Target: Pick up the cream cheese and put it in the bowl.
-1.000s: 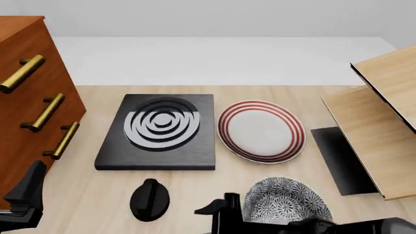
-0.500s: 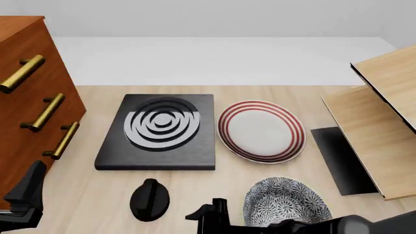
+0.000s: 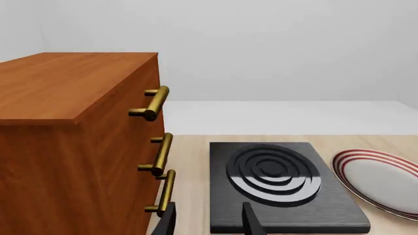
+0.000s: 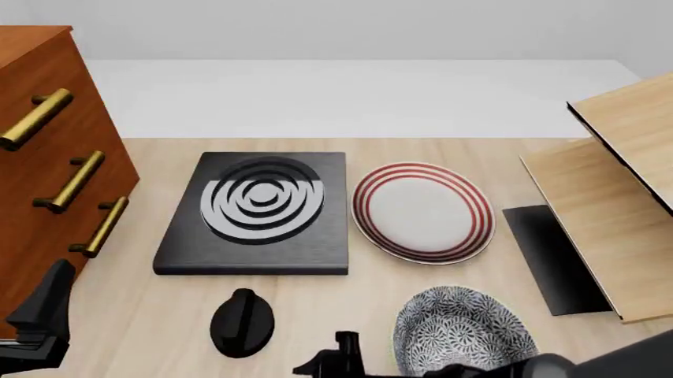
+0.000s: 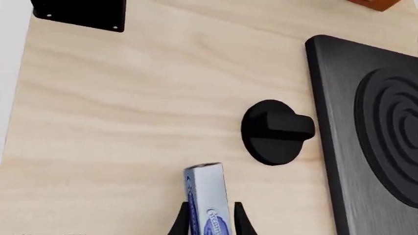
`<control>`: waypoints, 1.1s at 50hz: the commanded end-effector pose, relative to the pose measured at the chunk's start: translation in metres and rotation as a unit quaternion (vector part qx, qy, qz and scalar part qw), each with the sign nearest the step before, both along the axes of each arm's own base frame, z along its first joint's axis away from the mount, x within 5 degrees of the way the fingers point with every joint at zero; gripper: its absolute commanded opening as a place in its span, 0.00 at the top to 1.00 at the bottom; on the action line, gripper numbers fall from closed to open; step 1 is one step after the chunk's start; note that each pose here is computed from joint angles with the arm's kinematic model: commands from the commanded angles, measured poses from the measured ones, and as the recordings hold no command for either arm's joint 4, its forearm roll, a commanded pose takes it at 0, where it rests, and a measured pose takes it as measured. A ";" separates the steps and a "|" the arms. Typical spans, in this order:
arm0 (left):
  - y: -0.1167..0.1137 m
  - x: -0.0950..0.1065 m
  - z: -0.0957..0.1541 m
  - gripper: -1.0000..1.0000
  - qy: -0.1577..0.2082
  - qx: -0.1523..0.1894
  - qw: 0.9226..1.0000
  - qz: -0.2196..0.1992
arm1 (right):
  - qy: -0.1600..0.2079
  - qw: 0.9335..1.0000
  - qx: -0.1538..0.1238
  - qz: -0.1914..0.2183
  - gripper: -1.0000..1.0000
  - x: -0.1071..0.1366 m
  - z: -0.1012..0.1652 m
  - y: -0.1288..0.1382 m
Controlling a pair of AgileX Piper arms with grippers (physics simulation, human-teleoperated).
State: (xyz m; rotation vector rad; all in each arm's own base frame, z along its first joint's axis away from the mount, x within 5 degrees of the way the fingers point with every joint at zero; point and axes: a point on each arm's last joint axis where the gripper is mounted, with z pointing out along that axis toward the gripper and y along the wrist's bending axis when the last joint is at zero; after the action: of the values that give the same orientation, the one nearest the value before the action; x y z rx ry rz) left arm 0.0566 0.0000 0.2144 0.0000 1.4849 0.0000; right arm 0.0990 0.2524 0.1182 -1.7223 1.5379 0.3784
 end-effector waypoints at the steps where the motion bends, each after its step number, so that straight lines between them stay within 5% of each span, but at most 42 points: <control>1: 0.000 0.000 0.000 0.00 0.000 0.000 1.000 0.000 | 0.012 1.000 -0.003 -0.021 1.00 0.004 -0.006 0.000; 29: 0.000 0.000 0.000 0.00 0.000 0.000 1.000 0.000 | -0.042 0.994 0.085 -0.054 1.00 0.010 0.081 -0.042; 36: 0.000 0.000 0.000 0.00 0.000 0.000 1.000 0.000 | -0.046 0.989 0.114 -0.077 1.00 0.011 0.102 -0.056; 46: 0.000 0.000 0.000 0.00 0.000 0.000 1.000 0.000 | -0.049 0.975 0.170 -0.137 1.00 0.014 0.133 -0.087; 55: 0.000 0.000 0.000 0.00 0.000 0.000 1.000 0.000 | -0.058 0.965 0.189 -0.170 1.00 0.012 0.142 -0.110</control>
State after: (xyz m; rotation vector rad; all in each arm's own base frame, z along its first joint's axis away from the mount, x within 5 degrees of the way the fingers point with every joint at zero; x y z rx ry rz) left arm 0.0566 0.0000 0.2144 0.0000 1.4849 0.0000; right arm 0.1134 0.1674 0.2414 -1.2704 1.5206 0.3650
